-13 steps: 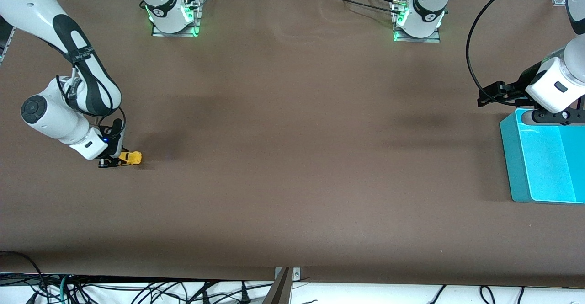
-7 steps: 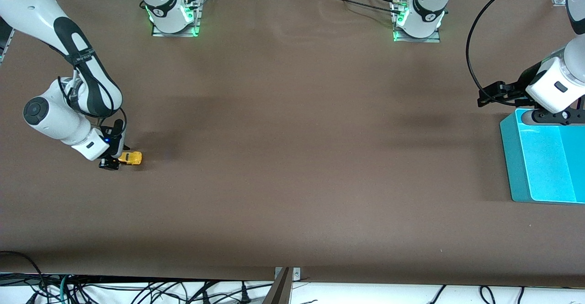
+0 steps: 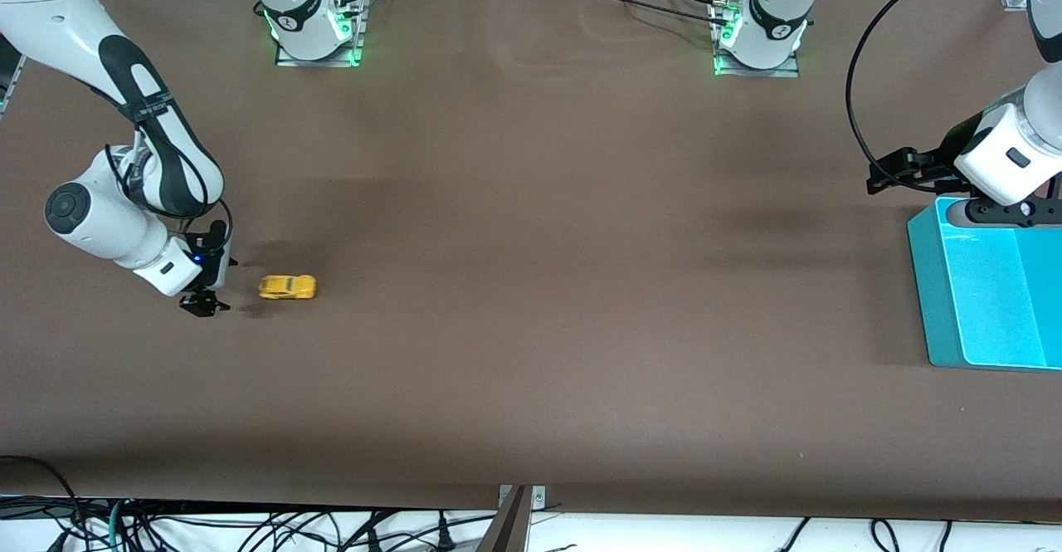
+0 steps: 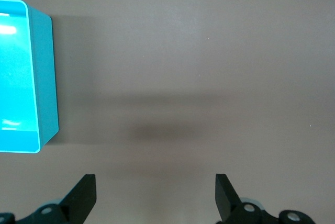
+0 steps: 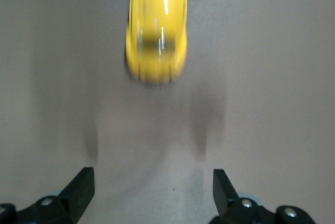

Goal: Wind and store yellow beetle car
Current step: 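Open the right gripper and release the car to roll forward, then lower the left gripper to the car while the right gripper withdraws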

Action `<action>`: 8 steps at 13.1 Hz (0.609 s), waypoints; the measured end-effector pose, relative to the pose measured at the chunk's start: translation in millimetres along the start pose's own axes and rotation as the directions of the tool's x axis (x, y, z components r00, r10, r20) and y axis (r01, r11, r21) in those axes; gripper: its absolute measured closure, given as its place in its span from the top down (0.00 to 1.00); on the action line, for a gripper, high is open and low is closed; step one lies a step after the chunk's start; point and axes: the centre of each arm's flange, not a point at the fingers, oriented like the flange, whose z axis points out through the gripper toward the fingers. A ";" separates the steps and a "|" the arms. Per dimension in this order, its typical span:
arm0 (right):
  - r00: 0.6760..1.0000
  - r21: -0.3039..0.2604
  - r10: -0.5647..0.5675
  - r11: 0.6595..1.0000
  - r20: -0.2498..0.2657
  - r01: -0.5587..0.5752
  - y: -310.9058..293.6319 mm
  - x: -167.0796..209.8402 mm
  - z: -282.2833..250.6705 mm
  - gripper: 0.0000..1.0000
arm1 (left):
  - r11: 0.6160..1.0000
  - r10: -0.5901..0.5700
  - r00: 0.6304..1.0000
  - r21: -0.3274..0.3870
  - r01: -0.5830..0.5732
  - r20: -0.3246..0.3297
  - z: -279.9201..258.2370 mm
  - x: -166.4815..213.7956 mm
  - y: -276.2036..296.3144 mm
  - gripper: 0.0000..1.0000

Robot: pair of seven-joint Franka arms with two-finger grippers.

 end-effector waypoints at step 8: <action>1.000 -0.018 -0.001 1.000 0.004 0.002 9.0 -1.0 -9.6 1.00 | 1.000 0.008 1.000 0.000 -0.008 0.005 2.7 1.2 0.9 1.00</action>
